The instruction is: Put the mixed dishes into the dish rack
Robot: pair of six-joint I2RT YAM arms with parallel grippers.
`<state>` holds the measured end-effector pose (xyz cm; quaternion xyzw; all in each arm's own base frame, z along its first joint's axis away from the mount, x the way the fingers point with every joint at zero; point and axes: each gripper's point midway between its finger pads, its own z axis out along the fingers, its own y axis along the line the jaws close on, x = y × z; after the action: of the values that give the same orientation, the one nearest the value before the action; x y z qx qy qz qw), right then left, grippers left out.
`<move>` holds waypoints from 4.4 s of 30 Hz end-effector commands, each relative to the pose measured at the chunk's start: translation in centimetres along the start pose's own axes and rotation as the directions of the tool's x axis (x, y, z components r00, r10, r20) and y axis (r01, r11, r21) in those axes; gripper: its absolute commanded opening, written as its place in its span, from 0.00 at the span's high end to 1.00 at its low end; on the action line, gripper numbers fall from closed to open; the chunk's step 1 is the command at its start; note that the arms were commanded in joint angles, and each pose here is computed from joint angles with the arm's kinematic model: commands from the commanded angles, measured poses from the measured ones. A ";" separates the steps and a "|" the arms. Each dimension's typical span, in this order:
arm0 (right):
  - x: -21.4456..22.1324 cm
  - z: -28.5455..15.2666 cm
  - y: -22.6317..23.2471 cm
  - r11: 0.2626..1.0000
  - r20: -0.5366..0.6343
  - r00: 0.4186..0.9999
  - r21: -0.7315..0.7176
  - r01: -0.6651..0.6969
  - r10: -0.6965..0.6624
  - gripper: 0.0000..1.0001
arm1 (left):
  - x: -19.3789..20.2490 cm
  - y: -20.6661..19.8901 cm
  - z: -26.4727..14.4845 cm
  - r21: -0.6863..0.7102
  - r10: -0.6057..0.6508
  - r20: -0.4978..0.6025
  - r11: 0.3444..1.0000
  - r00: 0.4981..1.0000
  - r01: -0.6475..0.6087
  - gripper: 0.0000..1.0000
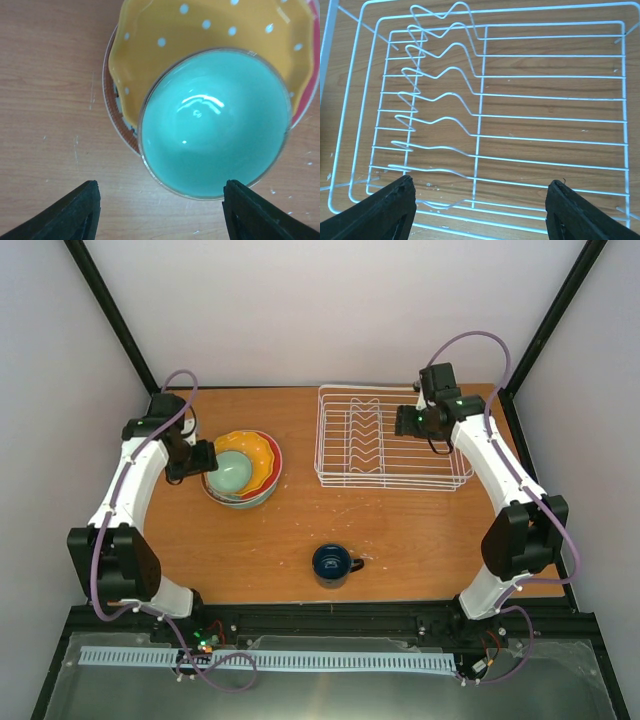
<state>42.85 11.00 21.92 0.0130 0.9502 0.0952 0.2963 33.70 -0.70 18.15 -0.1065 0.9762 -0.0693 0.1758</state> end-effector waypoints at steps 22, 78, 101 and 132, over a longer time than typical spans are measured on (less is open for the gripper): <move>-0.2 -1.8 2.5 1.000 0.046 0.999 -0.019 0.019 -0.019 0.29 | -2.0 0.9 5.7 -0.003 0.060 0.040 0.998 0.997 -0.060 0.45; -1.7 -3.2 5.8 0.979 0.099 0.995 -0.200 0.029 -0.009 0.25 | -8.9 -10.2 -0.4 0.553 0.019 0.199 0.823 0.980 -0.128 0.99; -1.4 -8.8 14.4 0.349 -0.160 0.987 -0.926 -0.146 -0.010 0.14 | -6.7 -27.0 -14.0 0.931 0.114 0.359 0.026 0.926 -0.364 0.99; -2.7 -12.2 14.9 -0.026 -0.298 0.954 -0.954 -0.298 0.011 0.00 | -5.5 -30.4 -11.5 0.958 0.161 0.278 -0.123 0.947 -0.260 0.99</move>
<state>40.38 23.32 32.99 -0.0838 0.6369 0.7553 0.1297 40.78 -27.46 31.95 0.1699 0.6414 -0.7238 0.1893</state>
